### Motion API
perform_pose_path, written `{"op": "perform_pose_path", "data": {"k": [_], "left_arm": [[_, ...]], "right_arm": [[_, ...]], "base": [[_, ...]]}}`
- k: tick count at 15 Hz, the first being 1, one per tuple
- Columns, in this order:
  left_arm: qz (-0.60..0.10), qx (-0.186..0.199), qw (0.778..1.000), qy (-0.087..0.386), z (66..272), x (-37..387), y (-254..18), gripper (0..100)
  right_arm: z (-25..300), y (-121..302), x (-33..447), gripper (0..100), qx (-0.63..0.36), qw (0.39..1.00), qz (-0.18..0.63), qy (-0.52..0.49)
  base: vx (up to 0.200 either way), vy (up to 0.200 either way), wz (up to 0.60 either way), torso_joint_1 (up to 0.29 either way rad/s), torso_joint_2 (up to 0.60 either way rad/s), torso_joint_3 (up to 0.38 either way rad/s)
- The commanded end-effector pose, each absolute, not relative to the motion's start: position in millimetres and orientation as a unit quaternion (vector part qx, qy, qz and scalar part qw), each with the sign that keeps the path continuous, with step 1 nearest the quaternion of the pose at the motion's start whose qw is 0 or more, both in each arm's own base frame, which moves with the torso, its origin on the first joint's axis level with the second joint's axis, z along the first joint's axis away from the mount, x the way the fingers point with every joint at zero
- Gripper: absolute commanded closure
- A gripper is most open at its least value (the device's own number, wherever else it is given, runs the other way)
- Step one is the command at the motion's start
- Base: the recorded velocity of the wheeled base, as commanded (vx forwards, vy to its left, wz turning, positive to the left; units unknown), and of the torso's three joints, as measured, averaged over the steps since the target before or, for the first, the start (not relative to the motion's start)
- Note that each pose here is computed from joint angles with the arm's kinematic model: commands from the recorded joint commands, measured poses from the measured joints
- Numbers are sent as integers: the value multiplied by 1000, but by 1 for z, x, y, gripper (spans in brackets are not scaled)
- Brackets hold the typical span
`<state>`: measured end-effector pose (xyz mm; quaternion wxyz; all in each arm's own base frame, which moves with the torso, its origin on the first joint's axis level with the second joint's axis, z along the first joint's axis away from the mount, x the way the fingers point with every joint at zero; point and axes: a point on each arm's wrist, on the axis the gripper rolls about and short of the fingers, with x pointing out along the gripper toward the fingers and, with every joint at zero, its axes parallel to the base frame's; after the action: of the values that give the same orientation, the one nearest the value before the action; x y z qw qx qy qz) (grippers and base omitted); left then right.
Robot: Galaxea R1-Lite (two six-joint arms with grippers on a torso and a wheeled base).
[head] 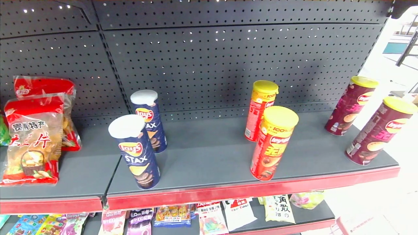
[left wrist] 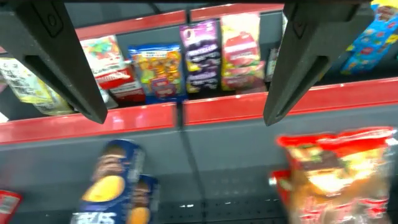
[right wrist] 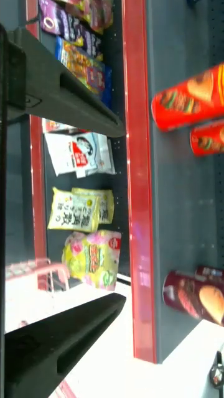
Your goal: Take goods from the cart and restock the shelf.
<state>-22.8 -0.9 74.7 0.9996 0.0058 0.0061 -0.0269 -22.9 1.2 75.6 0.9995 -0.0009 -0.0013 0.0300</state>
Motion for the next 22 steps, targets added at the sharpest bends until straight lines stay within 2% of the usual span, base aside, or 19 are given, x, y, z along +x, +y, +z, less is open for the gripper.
{"op": "perform_pose_path", "data": {"k": [1, 5, 11, 15, 22], "left_arm": [[-27, 6, 1000, 6, 75, -23, -1, 0], [-27, 7, 1000, 6, 75, -23, -1, 0], [-26, 6, 1000, 6, 75, -23, -1, 0], [-26, 6, 1000, 6, 75, -23, -1, 0], [-27, 6, 1000, 6, 75, -23, -1, 0]], "right_arm": [[76, 1, -23, 0, -1, 1000, 30, -1], [76, 1, -23, 0, -1, 1000, 31, -1], [76, 1, -23, 0, 0, 1000, 31, -1], [76, 1, -23, 0, -1, 1000, 30, -1], [76, 1, -23, 0, -2, 1000, 31, -1]], "base": [[0, -200, 0, 2, 2, 2], [0, -200, 0, 1, 2, 4], [0, 0, 0, 0, 0, 0], [-200, 0, 0, 10, 4, 0], [0, 0, 0, 0, 0, 0]]}}
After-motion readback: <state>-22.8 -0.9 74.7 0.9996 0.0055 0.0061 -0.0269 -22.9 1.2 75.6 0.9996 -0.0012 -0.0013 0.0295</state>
